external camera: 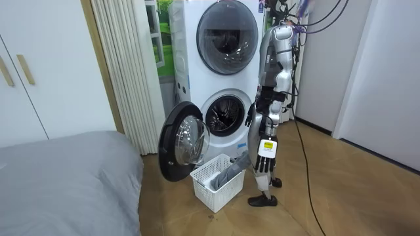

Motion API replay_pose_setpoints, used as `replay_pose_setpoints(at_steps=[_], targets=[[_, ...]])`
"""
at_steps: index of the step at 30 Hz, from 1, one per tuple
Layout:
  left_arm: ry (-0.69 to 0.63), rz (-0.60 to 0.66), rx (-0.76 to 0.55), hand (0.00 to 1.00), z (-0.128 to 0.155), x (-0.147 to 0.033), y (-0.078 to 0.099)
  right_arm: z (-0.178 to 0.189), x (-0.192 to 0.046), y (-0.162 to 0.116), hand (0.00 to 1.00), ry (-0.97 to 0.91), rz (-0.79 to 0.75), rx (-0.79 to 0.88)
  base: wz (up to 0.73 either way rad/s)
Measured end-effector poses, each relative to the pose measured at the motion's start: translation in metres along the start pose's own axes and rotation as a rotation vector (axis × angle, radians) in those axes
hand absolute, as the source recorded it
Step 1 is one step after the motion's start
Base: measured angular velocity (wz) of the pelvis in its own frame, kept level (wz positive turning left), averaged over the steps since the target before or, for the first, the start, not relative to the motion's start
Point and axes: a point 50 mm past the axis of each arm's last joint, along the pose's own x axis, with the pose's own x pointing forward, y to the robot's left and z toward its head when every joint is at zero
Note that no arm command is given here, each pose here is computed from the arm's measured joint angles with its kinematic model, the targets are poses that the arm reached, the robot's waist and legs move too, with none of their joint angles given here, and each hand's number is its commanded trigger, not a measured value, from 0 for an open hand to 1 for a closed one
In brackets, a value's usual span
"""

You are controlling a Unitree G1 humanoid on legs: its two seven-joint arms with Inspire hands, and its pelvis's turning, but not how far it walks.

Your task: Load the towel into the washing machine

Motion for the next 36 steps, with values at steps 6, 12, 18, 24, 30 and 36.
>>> replay_pose_setpoints(at_steps=[6, 12, 18, 24, 30, 36], targets=[[-0.003, 0.000, 0.000, 0.00, 0.000, 0.000, 0.000, 0.000, 0.000, 0.000, 0.00, -0.009, -0.001, -0.001, 0.00], [-0.020, 0.009, 0.042, 0.00, 0.006, 0.000, 0.001, 0.000, 0.000, -0.001, 0.00, -0.016, -0.004, -0.002, 0.01], [-0.087, 0.056, 0.094, 0.00, 0.028, 0.001, 0.006, 0.008, 0.001, 0.001, 0.00, -0.032, 0.014, -0.022, 0.00], [-0.289, 0.149, 0.116, 0.00, 0.080, -0.004, 0.021, 0.025, 0.002, 0.006, 0.00, -0.063, 0.030, -0.091, 0.08], [-0.495, 0.156, 0.195, 0.00, 0.136, -0.014, 0.011, 0.055, 0.004, 0.019, 0.00, -0.130, 0.075, -0.204, -0.12], [-0.597, 0.131, 0.314, 0.00, 0.179, -0.025, -0.003, 0.100, 0.001, 0.033, 0.00, -0.235, 0.093, -0.319, -0.34]])
